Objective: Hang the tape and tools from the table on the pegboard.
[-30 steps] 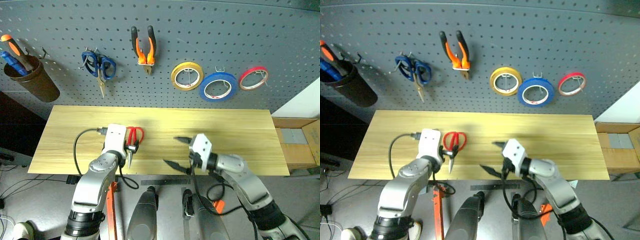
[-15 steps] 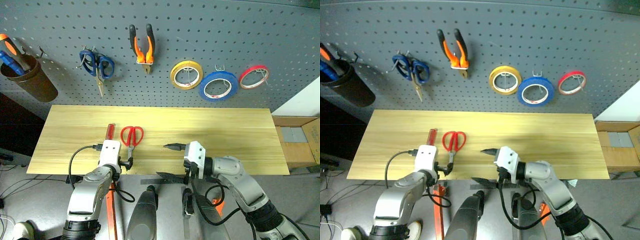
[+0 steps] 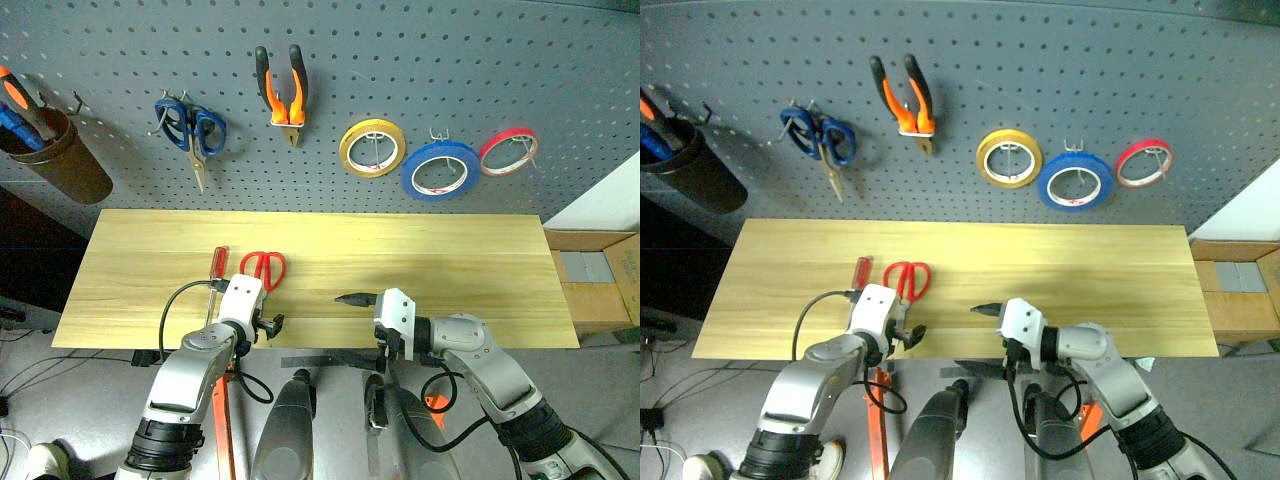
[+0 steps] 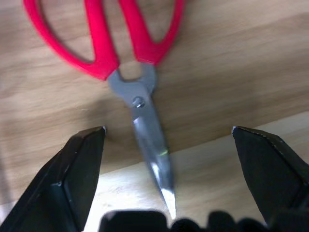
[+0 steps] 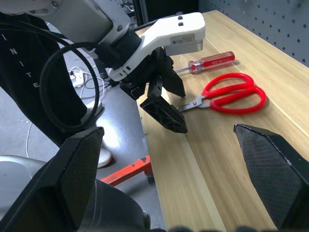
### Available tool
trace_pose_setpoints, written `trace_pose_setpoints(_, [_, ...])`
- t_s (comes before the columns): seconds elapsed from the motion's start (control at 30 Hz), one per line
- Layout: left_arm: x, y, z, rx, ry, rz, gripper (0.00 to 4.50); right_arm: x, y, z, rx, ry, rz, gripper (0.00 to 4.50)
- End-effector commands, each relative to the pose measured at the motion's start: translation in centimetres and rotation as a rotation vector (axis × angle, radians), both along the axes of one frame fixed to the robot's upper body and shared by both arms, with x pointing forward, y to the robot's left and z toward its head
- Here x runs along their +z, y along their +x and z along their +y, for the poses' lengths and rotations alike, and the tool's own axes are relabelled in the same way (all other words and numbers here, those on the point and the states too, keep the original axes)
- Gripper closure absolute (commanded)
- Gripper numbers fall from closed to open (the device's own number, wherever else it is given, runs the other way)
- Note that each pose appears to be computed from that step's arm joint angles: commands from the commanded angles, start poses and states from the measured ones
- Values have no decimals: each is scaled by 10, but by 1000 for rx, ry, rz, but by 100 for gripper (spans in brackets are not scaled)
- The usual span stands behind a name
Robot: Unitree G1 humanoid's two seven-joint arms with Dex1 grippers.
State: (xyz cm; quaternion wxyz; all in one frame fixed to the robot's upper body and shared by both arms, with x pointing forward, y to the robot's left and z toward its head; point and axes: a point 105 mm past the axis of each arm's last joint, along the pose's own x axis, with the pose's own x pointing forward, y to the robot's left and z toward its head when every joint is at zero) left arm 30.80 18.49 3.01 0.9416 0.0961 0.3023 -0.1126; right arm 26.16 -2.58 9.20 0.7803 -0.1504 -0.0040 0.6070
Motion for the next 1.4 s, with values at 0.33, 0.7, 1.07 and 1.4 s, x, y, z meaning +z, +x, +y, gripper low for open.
trace_pose_setpoints(0.33, [-1,-2,20,64,68,0,357,2,1,-1,-3,17,-39,0])
trace_pose_setpoints(0.7, [3,1,21,84,55,-41,417,4,2,-2,1,12,-52,0])
trace_pose_setpoints(1.07, [22,-18,4,66,33,-258,417,17,3,-1,-10,74,-73,0])
trace_pose_setpoints(1.4, [60,-61,2,116,33,-569,417,43,14,-10,-66,229,-39,0])
